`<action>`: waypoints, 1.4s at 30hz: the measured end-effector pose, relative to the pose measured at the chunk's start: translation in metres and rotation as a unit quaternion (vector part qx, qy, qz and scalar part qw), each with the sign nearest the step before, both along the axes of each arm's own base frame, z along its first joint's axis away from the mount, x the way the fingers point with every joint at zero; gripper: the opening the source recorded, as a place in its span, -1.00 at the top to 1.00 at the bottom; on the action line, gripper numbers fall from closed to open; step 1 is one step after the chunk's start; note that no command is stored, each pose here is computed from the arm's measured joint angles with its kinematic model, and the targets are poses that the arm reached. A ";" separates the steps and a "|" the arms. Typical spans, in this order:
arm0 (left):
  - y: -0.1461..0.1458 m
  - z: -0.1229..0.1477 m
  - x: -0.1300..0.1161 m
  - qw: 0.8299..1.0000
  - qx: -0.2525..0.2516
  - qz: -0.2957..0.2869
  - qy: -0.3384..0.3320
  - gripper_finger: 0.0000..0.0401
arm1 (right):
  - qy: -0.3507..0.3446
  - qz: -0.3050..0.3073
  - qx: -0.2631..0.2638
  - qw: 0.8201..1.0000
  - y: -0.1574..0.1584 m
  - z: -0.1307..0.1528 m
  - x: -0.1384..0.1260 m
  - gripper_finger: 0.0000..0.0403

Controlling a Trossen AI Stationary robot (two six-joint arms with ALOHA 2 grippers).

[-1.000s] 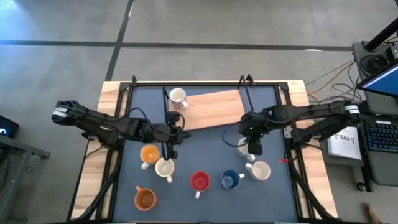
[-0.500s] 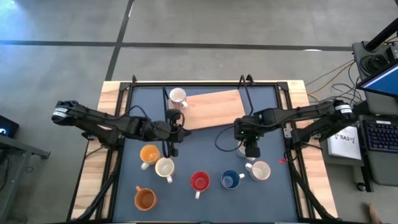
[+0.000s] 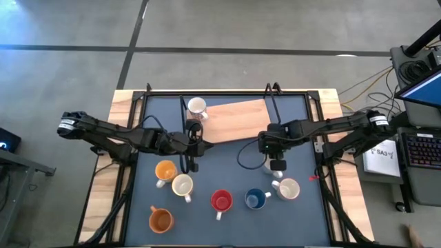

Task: Place coffee mugs
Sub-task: Put the blue patterned mug on the shelf

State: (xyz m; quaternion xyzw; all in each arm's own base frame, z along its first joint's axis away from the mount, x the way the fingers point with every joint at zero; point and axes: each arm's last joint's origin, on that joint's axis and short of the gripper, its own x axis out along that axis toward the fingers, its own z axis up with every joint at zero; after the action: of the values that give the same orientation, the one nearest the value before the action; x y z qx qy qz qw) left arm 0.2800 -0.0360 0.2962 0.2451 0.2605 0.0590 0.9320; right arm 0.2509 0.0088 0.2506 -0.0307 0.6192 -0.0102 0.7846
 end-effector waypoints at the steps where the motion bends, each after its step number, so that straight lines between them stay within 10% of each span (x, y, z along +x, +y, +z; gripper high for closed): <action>1: 0.000 0.000 0.000 1.000 0.000 0.000 0.000 1.00 | 0.004 0.003 0.000 1.000 0.000 -0.002 0.001 0.45; 22: 0.002 0.000 0.000 1.000 0.006 0.000 0.001 1.00 | 0.022 0.013 0.008 1.000 0.001 -0.010 0.007 0.93; 37: 0.002 0.005 0.002 1.000 0.013 0.004 -0.023 1.00 | -0.055 -0.096 0.031 0.993 -0.023 0.032 -0.007 0.95; 42: 0.004 0.006 0.003 0.999 0.026 0.031 -0.032 1.00 | -0.113 -0.139 -0.034 0.983 -0.038 0.053 0.004 0.95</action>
State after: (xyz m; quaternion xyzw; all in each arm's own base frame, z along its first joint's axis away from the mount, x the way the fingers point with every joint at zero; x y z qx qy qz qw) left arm 0.2827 -0.0317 0.3024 0.2589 0.2362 0.1026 0.9309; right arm 0.2548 -0.0295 0.3032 0.0306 0.5244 -0.1436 0.8387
